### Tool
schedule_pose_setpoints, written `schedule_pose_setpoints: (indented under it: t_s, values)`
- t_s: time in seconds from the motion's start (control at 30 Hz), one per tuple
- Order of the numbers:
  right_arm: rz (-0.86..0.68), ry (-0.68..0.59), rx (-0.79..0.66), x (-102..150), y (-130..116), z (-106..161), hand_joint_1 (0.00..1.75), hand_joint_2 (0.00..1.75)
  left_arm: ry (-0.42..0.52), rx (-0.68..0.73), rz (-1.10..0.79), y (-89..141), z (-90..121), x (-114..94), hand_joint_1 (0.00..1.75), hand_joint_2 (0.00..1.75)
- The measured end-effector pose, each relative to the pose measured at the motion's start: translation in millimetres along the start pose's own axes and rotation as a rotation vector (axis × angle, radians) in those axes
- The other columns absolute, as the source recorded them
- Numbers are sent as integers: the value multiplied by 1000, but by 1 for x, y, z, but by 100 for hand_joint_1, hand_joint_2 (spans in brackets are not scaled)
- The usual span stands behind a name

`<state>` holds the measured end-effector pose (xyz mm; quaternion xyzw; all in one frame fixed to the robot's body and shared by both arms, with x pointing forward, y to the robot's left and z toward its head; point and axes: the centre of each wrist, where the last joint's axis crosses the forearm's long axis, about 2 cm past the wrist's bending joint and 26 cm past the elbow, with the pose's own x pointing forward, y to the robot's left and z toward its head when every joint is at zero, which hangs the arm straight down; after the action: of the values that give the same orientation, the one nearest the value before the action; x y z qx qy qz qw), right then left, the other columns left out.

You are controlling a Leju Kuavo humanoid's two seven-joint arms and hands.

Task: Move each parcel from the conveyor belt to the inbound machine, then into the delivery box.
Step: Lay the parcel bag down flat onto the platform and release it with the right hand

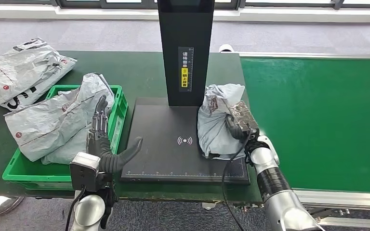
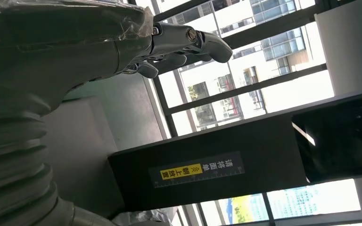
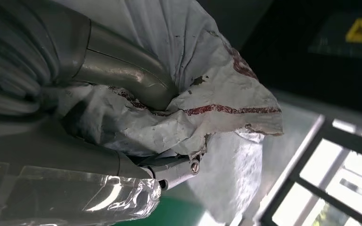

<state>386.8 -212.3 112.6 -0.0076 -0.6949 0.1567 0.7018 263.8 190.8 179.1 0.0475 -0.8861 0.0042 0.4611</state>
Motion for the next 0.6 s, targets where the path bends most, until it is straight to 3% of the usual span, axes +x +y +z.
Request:
schedule_pose_setpoints:
  t_s: [0.13,0.47,0.5,0.6]
  values:
    - [-1,28,76,5,21,-8,175,175,-9,-10,13,-4,-6,0,0,175]
    - [-11,79,165,7,48,-11,175,175,-7,-24,25,-8,-11,-1,0,175]
    - [-12,83,175,8,51,-11,158,175,-7,-25,26,-8,-11,-1,0,175]
    - [-21,96,200,8,61,-9,41,175,-5,-29,30,-10,-12,-1,0,175]
